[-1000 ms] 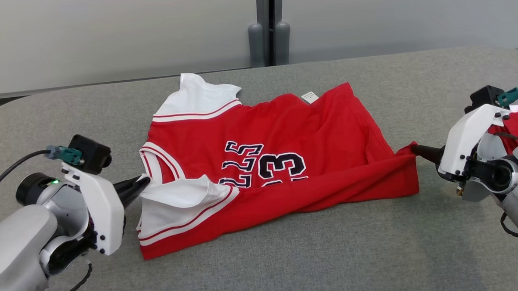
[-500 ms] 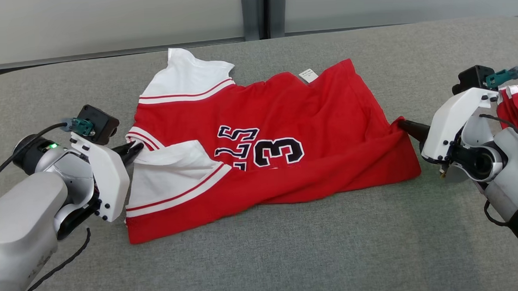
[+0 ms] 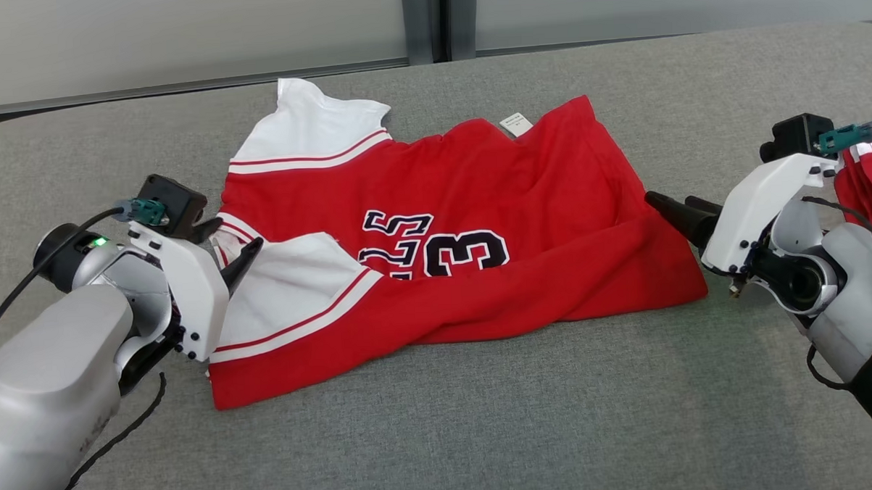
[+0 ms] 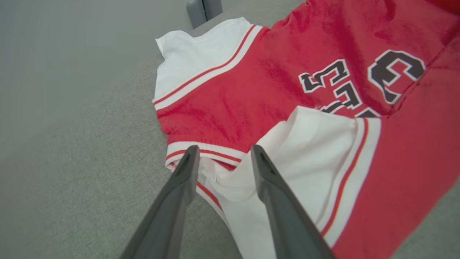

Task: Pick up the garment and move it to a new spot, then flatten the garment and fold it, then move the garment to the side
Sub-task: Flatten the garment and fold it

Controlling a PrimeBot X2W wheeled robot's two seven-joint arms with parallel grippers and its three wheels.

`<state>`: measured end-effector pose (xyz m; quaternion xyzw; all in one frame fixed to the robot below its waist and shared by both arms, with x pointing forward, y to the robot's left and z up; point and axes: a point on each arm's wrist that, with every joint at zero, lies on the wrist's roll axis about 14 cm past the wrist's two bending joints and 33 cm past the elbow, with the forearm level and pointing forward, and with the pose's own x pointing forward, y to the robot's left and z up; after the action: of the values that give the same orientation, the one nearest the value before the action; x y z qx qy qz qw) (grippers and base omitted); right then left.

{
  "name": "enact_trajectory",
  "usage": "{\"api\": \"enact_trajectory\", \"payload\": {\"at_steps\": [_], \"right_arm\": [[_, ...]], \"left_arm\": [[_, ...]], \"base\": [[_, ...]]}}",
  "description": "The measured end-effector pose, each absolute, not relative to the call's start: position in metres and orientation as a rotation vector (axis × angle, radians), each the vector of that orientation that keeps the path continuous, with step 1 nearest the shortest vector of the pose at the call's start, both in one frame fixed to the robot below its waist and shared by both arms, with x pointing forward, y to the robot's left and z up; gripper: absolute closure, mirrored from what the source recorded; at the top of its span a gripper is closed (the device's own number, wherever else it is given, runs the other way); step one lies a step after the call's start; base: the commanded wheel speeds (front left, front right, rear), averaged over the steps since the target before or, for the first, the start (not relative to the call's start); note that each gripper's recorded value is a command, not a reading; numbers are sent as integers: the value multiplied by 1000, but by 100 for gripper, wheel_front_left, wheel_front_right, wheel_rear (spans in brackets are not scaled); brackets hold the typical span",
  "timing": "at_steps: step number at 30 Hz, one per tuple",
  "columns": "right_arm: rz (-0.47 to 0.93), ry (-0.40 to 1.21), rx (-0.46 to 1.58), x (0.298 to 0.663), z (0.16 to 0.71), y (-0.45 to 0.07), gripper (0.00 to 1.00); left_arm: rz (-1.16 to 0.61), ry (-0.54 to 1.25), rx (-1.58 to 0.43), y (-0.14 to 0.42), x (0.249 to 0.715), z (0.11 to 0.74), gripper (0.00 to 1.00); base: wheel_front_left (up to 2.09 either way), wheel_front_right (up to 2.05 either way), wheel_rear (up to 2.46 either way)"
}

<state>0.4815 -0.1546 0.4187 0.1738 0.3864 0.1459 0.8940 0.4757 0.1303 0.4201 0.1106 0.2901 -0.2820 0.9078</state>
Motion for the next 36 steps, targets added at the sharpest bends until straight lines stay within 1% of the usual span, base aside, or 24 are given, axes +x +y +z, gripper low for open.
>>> {"api": "enact_trajectory", "payload": {"at_steps": [4, 7, 9, 12, 15, 16, 18, 20, 21, 23, 26, 29, 31, 36], "right_arm": [[288, 675, 374, 489, 434, -159, 0], [291, 527, 382, 494, 456, -161, 0], [291, 416, 375, 494, 471, -165, 0], [299, 263, 305, 490, 491, -174, 0], [307, 184, 271, 484, 502, -178, 0], [307, 184, 271, 484, 502, -178, 0], [302, 140, 248, 483, 512, -182, 0], [283, 29, 265, 488, 542, -189, 0], [288, -23, 244, 487, 555, -190, 0], [288, -73, 202, 476, 558, -188, 0], [296, -108, 136, 453, 550, -177, 0], [285, -140, 121, 435, 548, -169, 0], [258, -130, 127, 423, 539, -169, 0], [218, -112, 160, 404, 525, -166, 0]], "left_arm": [[-485, 460, 177, 140, 493, 443, 0], [-391, 301, 73, 143, 507, 473, 0], [-333, 238, 11, 148, 508, 486, 0], [-265, 164, -65, 156, 508, 506, 0], [-214, 18, -184, 157, 510, 551, 0], [-214, 18, -184, 157, 510, 551, 0], [-179, -50, -242, 162, 500, 564, 0], [-141, -106, -306, 166, 486, 571, 0], [-137, -142, -320, 165, 479, 576, 0], [-120, -195, -366, 163, 464, 580, 0], [-79, -199, -389, 166, 441, 564, 0], [-65, -190, -367, 162, 423, 551, 0], [-36, -154, -372, 165, 412, 535, 0], [12, -28, -294, 172, 390, 489, 0]], "base": [[0, 0, 0], [0, 0, 0], [0, 0, 0], [0, 0, 0], [0, 0, 0], [0, 0, 0], [0, 0, 0], [0, 0, 0], [0, 0, 0], [0, 0, 0], [0, 0, 0], [0, 0, 0], [0, 0, 0], [0, 0, 0]]}}
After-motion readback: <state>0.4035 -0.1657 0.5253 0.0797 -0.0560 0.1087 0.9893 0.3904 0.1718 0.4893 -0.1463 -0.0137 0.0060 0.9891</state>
